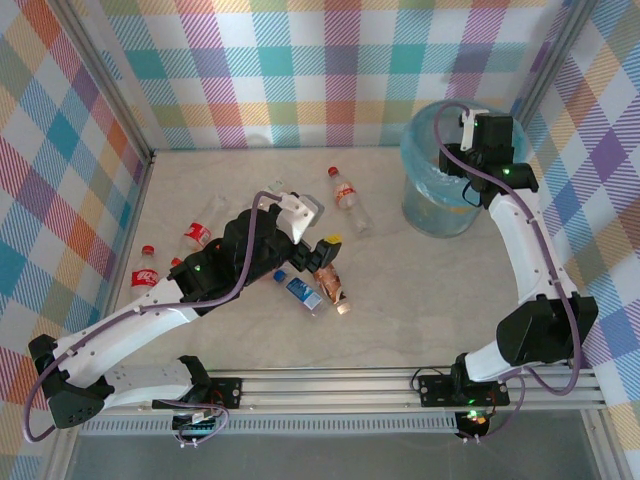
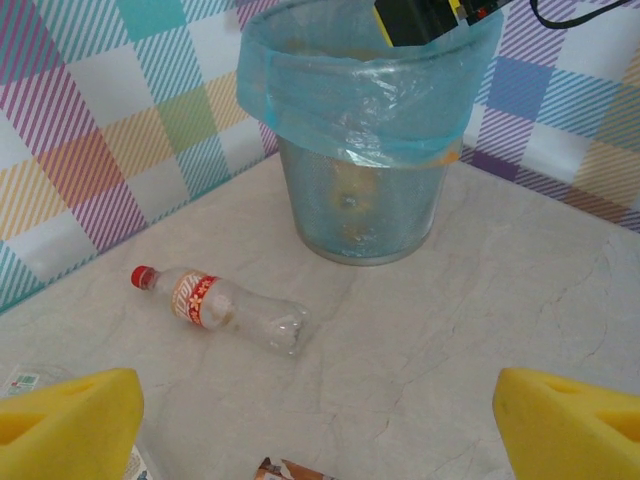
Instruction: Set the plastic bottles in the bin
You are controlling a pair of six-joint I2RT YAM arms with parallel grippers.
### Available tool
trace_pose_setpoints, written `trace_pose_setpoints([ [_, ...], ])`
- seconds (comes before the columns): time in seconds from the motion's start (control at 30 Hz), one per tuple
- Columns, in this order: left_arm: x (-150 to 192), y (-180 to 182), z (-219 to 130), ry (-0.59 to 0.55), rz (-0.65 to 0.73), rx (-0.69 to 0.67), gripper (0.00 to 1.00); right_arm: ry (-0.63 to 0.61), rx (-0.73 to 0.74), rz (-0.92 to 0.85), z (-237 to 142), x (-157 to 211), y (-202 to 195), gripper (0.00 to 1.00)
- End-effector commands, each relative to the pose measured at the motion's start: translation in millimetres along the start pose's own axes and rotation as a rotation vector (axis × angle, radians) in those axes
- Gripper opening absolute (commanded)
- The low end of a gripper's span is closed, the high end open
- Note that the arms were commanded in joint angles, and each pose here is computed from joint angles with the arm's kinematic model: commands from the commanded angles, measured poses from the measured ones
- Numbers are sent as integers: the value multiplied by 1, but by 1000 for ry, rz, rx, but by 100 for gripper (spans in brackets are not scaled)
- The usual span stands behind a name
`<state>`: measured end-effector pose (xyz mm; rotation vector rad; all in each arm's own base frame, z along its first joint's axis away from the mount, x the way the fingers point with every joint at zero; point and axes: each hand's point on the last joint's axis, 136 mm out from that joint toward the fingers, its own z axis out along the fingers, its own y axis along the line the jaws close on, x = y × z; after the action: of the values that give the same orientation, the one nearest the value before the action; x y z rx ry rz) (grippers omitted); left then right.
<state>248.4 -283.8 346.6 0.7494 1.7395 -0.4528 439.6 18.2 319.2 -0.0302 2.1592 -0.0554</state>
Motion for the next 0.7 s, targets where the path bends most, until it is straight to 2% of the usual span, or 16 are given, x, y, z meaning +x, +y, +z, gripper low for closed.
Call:
trace_pose_setpoints([
  [0.0,-2,6,-2,-8,-29,-44,90,-72,-47,55,-35,-19,3,57],
  [0.23,1,27,-15,-18,-77,-156,90,-155,-152,119,-83,-32,19,56],
  [0.37,12,41,-25,23,-93,-229,90,-193,-208,129,-105,-32,34,55],
  [0.53,23,59,-41,66,-137,-324,90,-222,-315,123,-129,-26,67,54],
  [0.67,42,81,-56,147,-197,-438,90,-237,-413,72,-142,-20,105,54],
])
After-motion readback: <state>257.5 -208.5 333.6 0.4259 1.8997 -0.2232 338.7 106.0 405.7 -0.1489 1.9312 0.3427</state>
